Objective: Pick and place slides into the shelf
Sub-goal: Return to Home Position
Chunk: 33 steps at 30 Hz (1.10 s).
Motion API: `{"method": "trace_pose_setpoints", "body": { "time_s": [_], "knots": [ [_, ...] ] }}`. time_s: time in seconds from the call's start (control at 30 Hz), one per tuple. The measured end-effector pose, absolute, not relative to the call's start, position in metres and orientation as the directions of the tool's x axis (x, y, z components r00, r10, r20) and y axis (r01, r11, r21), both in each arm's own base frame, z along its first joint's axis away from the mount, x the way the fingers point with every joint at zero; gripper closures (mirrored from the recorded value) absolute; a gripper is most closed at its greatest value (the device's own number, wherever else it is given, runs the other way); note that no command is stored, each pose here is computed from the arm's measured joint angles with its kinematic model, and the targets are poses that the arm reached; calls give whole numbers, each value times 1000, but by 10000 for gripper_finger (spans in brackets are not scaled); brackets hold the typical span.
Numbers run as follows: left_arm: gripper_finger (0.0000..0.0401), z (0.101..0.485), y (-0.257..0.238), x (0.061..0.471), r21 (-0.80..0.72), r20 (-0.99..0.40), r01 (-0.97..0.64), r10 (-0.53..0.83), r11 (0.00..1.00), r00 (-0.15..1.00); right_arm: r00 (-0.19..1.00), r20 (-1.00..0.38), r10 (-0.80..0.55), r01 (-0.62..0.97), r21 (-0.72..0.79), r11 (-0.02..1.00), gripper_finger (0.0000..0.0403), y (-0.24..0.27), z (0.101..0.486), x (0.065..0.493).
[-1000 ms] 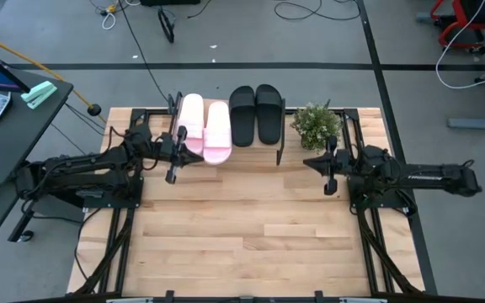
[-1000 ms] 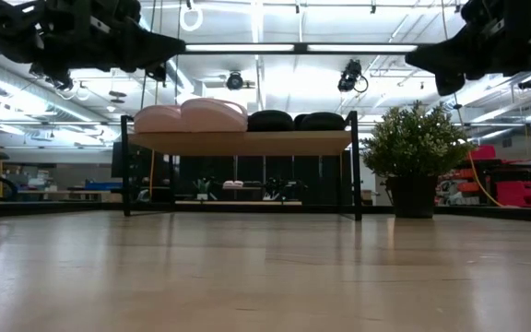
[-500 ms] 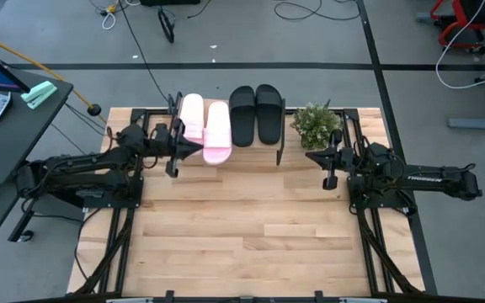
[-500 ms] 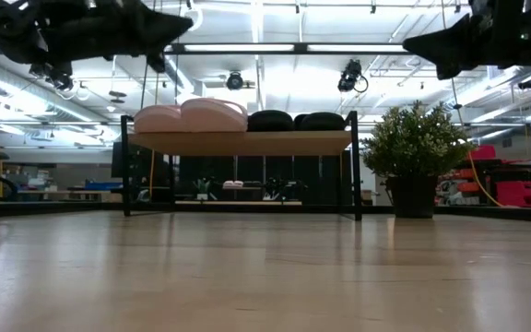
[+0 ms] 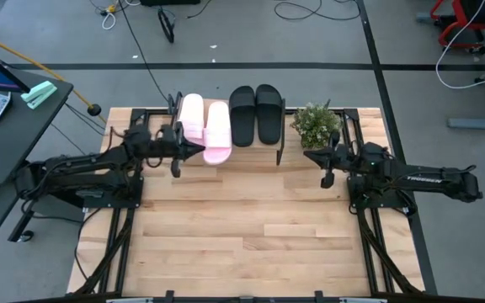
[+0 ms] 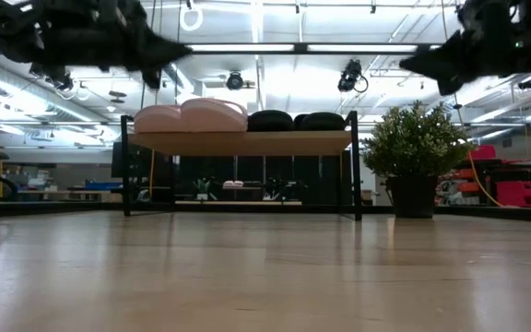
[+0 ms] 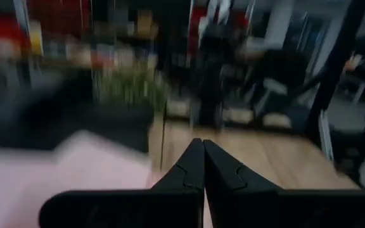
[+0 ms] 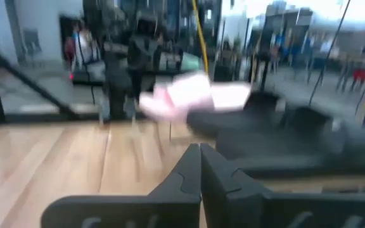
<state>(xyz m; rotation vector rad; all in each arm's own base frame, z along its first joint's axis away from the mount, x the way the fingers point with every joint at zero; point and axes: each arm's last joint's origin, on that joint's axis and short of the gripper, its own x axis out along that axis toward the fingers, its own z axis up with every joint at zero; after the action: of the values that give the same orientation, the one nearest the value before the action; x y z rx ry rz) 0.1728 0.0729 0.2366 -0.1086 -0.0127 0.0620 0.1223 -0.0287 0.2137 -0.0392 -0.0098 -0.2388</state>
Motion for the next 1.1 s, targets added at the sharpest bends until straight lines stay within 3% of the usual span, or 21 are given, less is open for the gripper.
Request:
{"method": "trace_pose_setpoints", "body": {
  "time_s": [0.1,0.33,0.53,0.73,0.9,1.1],
  "knots": [
    [398,249,71,170,-55,108,-54,60,997,992,970,64,-235,238,-52,970,403,-29,219,122],
    [398,230,69,172,-124,-63,-19,12,992,998,974,-62,-218,219,14,976,403,-28,206,123],
    [398,240,66,164,-86,-6,-22,21,996,1000,976,-28,-217,217,-18,976,403,-28,213,121],
    [399,245,59,147,-75,-34,-50,47,996,998,977,-30,-209,208,-34,978,403,-27,213,120],
    [399,241,51,130,-46,45,-63,65,997,997,991,-9,-134,134,-13,991,403,-24,215,118],
    [399,206,45,112,-97,116,-128,139,987,983,988,-22,-151,151,24,988,403,-24,214,115]
  ]
}}
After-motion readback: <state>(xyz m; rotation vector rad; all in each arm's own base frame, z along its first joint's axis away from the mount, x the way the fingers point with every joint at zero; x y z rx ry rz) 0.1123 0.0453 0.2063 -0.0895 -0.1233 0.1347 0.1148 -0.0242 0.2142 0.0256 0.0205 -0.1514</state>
